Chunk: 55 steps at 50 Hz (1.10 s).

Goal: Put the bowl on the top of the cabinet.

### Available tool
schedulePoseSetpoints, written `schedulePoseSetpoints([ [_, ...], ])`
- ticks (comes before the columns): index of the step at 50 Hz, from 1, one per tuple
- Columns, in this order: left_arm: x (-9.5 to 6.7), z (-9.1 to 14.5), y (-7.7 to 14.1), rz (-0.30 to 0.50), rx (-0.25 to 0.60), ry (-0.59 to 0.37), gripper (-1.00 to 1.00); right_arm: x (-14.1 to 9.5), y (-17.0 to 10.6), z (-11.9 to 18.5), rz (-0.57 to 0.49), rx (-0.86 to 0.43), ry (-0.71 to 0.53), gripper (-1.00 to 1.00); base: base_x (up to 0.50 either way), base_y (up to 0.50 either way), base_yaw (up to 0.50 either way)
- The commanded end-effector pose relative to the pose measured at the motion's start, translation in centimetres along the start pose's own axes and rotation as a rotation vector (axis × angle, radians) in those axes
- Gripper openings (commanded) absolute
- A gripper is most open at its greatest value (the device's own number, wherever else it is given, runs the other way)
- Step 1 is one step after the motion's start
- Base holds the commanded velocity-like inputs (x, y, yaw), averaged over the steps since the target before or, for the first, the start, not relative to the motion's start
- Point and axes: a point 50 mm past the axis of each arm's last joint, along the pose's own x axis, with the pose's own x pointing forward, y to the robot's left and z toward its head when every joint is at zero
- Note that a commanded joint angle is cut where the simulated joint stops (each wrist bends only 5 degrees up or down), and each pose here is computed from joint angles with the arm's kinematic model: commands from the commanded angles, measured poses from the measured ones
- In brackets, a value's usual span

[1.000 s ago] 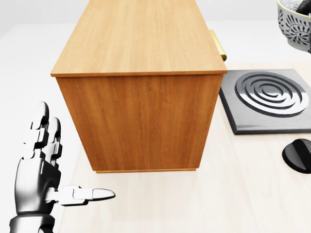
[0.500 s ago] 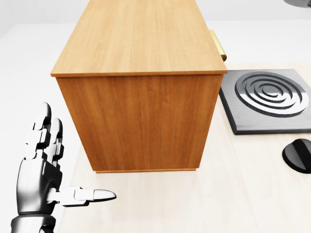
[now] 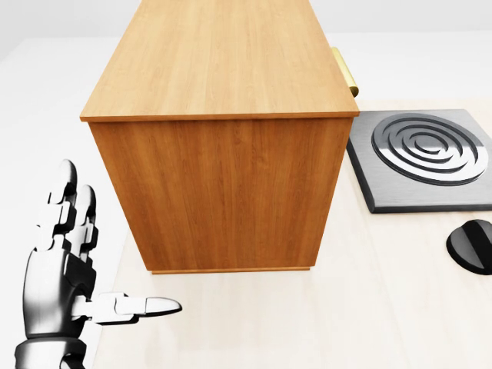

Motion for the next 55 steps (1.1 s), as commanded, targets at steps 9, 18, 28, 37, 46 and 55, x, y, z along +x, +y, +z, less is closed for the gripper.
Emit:
schedulePoseSetpoints([
  [9,0.1,-0.3,0.0,-0.003,-0.001,0.011,1.00,0.5,0.3,5.7,-0.011,-0.058,-0.128,-1.00,0.00,0.00,0.00],
  [18,-0.1,-0.3,-0.1,-0.009,-0.001,0.011,1.00,0.6,1.9,7.8,0.018,-0.067,-0.181,-1.00,0.00,0.00,0.00],
  [28,-0.2,-0.1,-0.1,-0.016,-0.001,0.008,1.00,0.6,3.8,10.3,0.054,-0.073,-0.247,-1.00,0.00,0.00,0.00],
  [37,-0.3,-0.1,-0.2,-0.022,-0.001,0.009,1.00,0.3,5.7,12.6,0.082,-0.082,-0.307,-1.00,0.00,0.00,0.00],
  [46,-0.2,0.0,-0.1,-0.018,-0.002,0.001,1.00,0.0,6.2,14.3,0.097,-0.089,-0.352,-1.00,0.00,0.00,0.00],
  [55,0.0,-0.1,0.0,-0.011,-0.003,0.003,1.00,-0.3,7.2,15.4,0.112,-0.116,-0.380,-1.00,0.00,0.00,0.00],
])
